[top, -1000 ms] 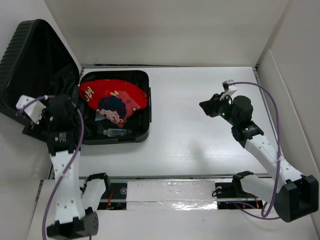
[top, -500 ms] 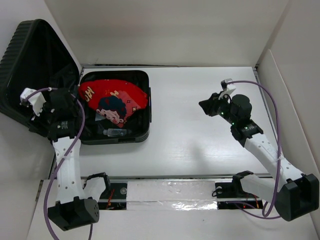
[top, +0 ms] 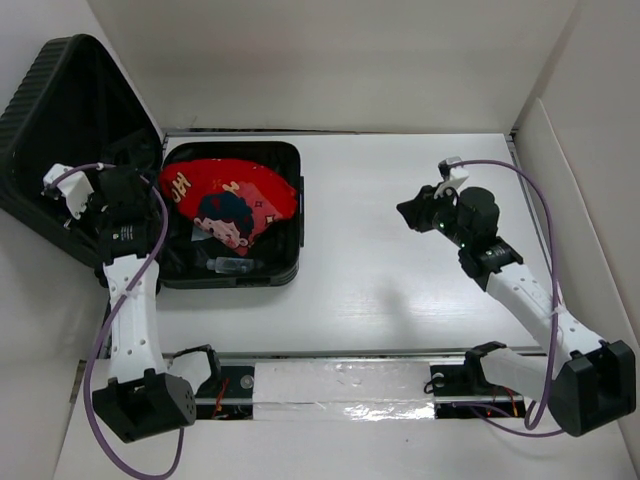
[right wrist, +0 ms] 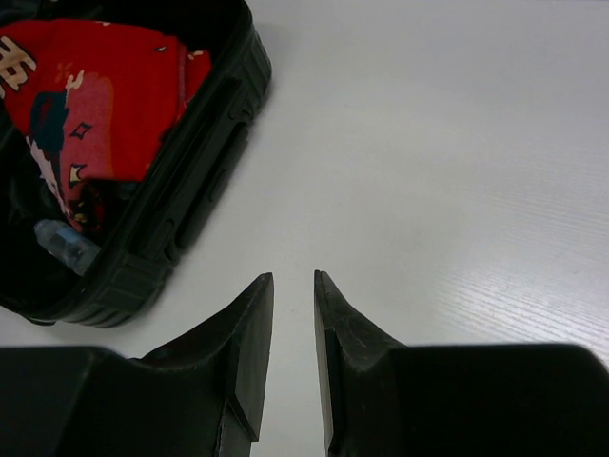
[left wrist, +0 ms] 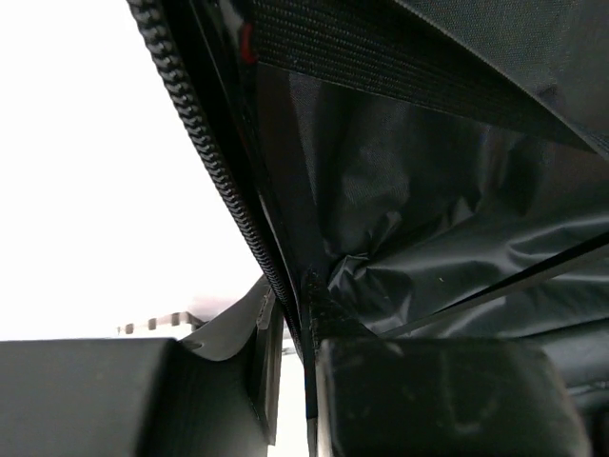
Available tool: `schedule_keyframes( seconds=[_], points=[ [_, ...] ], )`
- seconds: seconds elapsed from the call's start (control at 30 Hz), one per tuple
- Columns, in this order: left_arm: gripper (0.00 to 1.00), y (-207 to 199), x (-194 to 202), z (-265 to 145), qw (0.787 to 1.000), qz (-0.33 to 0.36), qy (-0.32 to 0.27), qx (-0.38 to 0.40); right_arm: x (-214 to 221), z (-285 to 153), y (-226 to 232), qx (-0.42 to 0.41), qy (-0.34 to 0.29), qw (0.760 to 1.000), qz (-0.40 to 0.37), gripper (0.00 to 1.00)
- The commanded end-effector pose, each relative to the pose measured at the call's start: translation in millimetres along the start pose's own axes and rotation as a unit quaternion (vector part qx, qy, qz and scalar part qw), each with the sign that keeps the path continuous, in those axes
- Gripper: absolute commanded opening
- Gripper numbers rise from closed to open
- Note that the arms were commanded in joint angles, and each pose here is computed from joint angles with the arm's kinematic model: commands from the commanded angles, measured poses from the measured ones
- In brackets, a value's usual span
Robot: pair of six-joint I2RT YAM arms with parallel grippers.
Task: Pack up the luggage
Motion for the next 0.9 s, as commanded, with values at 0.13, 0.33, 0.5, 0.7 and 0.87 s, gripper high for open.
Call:
schedule_keyframes(
  seconds=[0.13,0.33,0.5,0.7,0.87],
  points=[
    [0.00,-19.1,-7.0,-36.9,0.992,-0.022,-0.017,0.123,-12.5,15.0,2.0,-0.002,-0.010,1.000,-0.006,0.30],
    [0.00,-31.5,9.3,-94.2,0.957,-0.035,-0.039,0.287,1.8,32.2,5.2,-0.006,0.013,1.000,0.005,0.30],
    [0.00,-40.4,19.8,-134.4,0.870,-0.031,-0.032,0.492,11.0,46.8,6.2,0.013,0.029,0.999,0.003,0.30],
    [0.00,-47.1,76.6,-188.6,0.710,0.033,-0.002,0.703,15.4,52.6,2.7,0.030,0.037,0.999,0.002,0.33],
    [0.00,-40.7,78.6,-217.9,0.623,0.046,0.012,0.781,20.5,58.5,2.3,0.035,0.044,0.998,0.005,0.38]
  ],
)
Point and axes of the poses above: each gripper's point midway between its finger pads, its own z axis out along the fingers, its own y axis along the line the jaws close on, x = y × z, the point moved 5 cm from there along -z, back along the fingers, and after that the axes turned 3 degrees about z, right-handed, at the moved point
